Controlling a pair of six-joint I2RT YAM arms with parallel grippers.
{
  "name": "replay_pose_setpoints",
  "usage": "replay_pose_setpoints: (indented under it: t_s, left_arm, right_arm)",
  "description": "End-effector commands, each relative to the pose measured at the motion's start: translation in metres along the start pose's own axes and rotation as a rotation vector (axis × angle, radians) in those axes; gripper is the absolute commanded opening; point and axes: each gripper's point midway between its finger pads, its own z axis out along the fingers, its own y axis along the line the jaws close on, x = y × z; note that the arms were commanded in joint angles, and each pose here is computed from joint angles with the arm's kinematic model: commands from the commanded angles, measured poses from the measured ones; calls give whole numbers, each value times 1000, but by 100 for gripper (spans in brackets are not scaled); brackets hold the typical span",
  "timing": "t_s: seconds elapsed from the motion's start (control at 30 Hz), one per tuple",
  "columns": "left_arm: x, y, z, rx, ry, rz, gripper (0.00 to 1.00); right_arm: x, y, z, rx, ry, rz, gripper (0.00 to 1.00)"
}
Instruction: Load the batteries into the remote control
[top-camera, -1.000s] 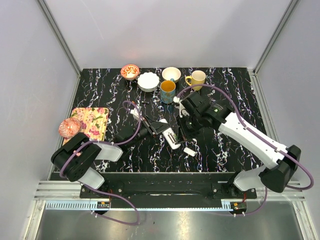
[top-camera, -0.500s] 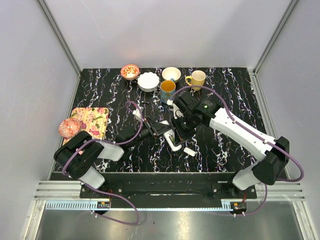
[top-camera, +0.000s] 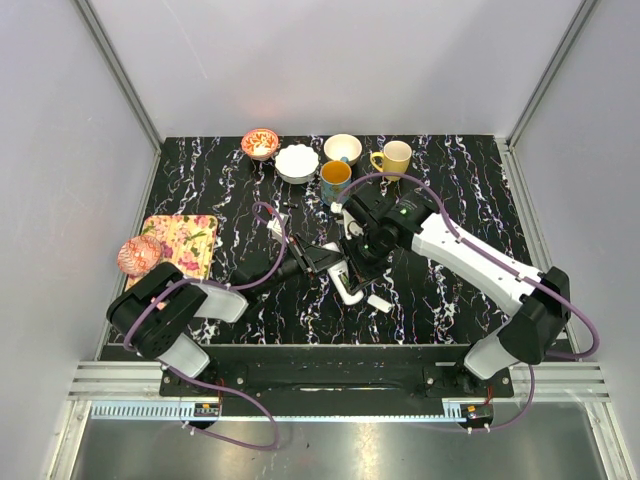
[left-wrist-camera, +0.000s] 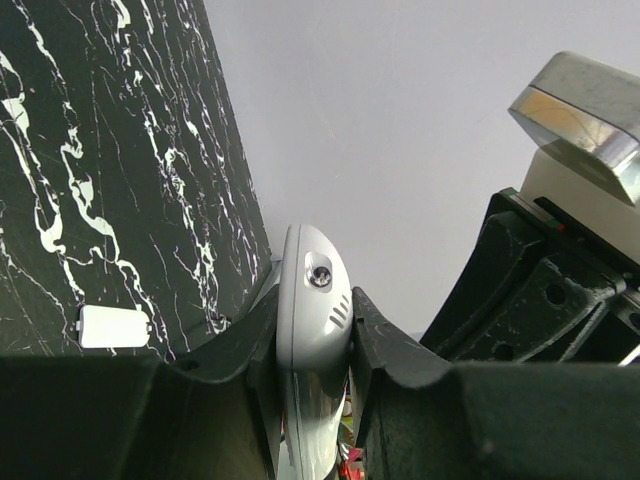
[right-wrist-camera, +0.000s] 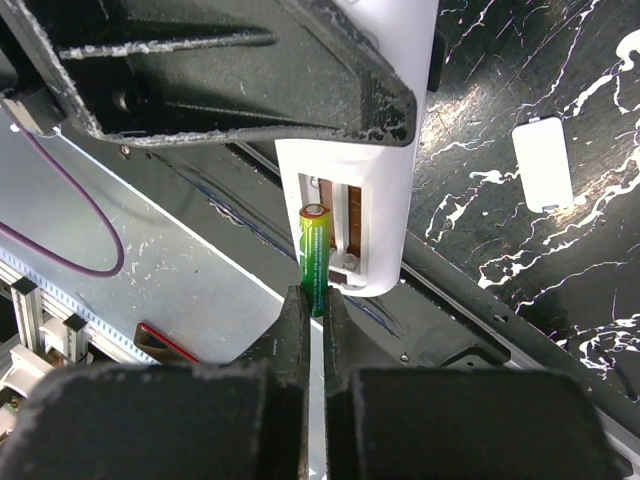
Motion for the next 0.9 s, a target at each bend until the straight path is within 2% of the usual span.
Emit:
replay_pose_setpoints:
  t_s: [0.0,0.87]
  left_arm:
    - [-7,-74,-9,285,-36,113,0]
    - [1,-86,-12,312,-26,103,0]
  right_arm:
    - [-4,6,-2,-11,-7,-25,0]
    - [-24,-3,18,41,-61,31,0]
